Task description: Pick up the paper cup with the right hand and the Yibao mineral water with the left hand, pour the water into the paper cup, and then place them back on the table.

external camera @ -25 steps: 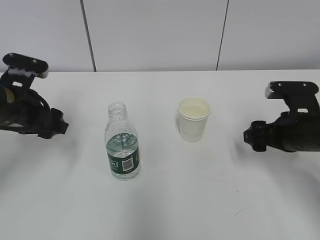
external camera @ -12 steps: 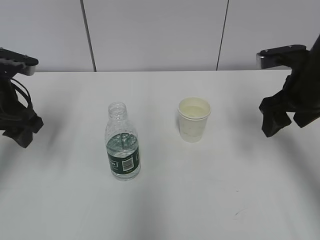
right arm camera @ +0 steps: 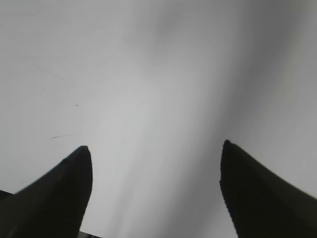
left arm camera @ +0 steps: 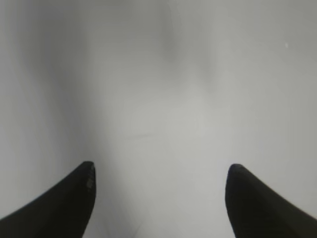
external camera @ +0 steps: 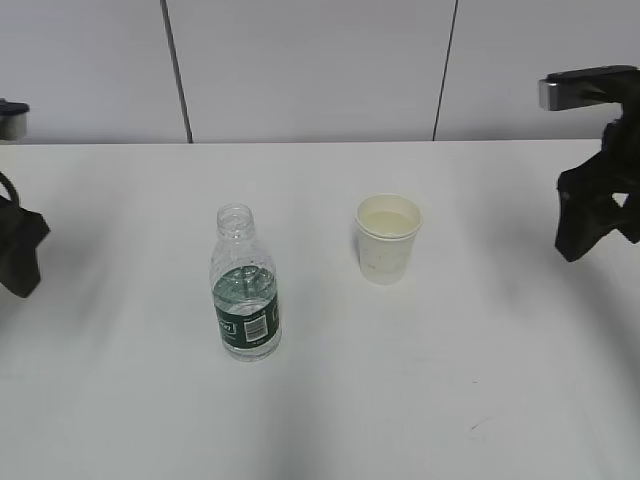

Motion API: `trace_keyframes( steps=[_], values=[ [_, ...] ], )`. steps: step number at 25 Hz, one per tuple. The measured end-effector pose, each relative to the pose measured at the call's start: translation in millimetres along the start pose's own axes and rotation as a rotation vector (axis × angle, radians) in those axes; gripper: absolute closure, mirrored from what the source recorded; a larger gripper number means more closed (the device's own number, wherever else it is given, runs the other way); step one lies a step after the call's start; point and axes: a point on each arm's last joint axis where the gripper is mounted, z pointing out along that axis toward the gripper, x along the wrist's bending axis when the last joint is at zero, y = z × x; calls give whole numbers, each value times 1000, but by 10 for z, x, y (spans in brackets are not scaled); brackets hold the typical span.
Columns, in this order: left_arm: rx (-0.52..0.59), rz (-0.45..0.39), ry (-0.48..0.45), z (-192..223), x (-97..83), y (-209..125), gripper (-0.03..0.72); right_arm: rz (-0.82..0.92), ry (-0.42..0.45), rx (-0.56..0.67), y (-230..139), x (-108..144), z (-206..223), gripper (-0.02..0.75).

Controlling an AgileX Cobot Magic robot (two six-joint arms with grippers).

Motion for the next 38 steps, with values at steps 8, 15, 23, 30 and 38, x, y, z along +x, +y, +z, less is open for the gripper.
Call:
trace_keyframes(
  steps=[8,15,23,30,38],
  values=[
    [-18,-147,29,-258,425,-216,189,130,-20,0,-148,-448,-29,143],
    [-41,-182,-26,-409,356,-398,189,165,18,-17,-217,-390,-70,143],
    [-122,-192,-41,-623,125,-1206,189,161,-2,-96,-1106,14,-402,144],
    [-327,-187,-24,-900,-81,-1968,189,144,-94,-311,-2037,405,-683,144],
    [-630,-170,21,-1124,-227,-2536,189,126,-178,-567,-2721,700,-766,144]
  ],
)
